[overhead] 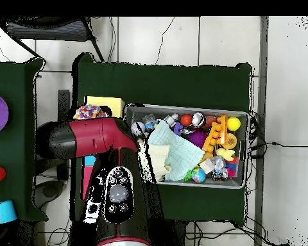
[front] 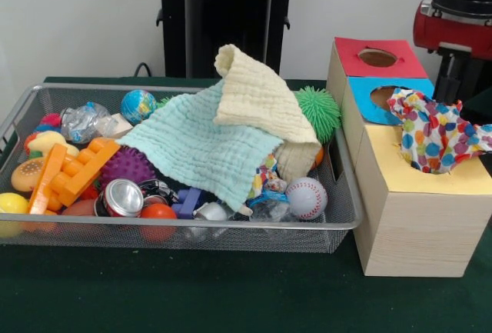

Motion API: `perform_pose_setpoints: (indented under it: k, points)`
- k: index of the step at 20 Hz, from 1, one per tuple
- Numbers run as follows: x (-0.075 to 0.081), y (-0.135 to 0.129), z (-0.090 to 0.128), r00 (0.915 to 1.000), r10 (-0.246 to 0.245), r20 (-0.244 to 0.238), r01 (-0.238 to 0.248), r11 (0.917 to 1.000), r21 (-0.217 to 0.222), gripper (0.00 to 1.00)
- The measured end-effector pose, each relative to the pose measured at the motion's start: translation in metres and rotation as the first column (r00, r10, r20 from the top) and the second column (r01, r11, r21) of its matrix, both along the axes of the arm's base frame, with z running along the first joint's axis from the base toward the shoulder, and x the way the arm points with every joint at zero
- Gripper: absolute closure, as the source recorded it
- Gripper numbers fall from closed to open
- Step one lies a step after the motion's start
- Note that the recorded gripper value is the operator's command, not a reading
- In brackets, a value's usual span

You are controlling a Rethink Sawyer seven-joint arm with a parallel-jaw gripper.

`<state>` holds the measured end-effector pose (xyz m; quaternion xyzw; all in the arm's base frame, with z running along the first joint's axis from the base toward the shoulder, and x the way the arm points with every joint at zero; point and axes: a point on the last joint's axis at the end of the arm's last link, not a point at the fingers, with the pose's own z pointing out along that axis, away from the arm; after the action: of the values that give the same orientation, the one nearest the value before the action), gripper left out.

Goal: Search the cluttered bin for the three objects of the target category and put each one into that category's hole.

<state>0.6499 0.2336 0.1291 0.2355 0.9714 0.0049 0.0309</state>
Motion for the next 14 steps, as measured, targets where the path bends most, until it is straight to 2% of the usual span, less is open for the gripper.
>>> perform_pose_setpoints:
  k: [14]
  points:
    - [0.012, -0.001, 0.002, 0.9997, -0.016, 0.019, 0.015, 0.9999, 0.006, 1.0]
